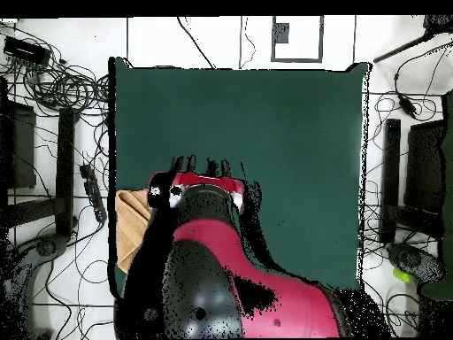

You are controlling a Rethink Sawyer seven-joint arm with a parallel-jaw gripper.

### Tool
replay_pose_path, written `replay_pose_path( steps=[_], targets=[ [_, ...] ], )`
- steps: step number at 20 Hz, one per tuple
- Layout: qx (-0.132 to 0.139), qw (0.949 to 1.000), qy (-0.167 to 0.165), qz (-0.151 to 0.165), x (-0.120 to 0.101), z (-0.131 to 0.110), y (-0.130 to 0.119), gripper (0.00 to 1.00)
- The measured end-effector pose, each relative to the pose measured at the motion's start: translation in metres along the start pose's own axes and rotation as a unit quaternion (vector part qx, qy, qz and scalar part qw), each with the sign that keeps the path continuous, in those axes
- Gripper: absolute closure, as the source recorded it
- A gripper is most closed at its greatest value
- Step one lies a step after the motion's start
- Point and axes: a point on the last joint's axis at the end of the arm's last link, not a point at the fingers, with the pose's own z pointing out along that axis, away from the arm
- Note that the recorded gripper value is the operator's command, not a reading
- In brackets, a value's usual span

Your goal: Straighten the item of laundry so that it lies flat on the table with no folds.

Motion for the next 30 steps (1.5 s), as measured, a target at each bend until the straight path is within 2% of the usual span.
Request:
replay_pose_path(
  steps=[2, 4, 6, 9, 14, 15, 18, 19, 23, 27, 30],
  targets=[
    [0.005, 0.9998, 0.019, 0.006, 0.004, 0.009, 0.002, 0.0],
    [0.014, 0.9982, 0.057, 0.01, 0.012, 0.023, 0.003, 0.0],
    [0.025, 0.9953, 0.093, 0.01, 0.02, 0.036, 0.001, 0.0],
    [0.054, 0.9871, 0.151, -0.003, 0.038, 0.065, -0.004, 0.0],
    [0.091, 0.978, 0.183, -0.041, 0.064, 0.118, -0.01, 0.0],
    [0.098, 0.9768, 0.183, -0.051, 0.071, 0.135, -0.011, 0.0],
    [0.106, 0.9769, 0.175, -0.062, 0.085, 0.166, -0.017, 0.0],
    [0.108, 0.9782, 0.165, -0.065, 0.091, 0.181, -0.023, 0.0],
    [0.114, 0.9816, 0.142, -0.057, 0.101, 0.211, -0.05, 0.0],
    [0.121, 0.986, 0.111, -0.03, 0.111, 0.243, -0.107, 0.0],
    [0.133, 0.988, 0.074, -0.025, 0.124, 0.268, -0.163, 0.0]
  ],
)
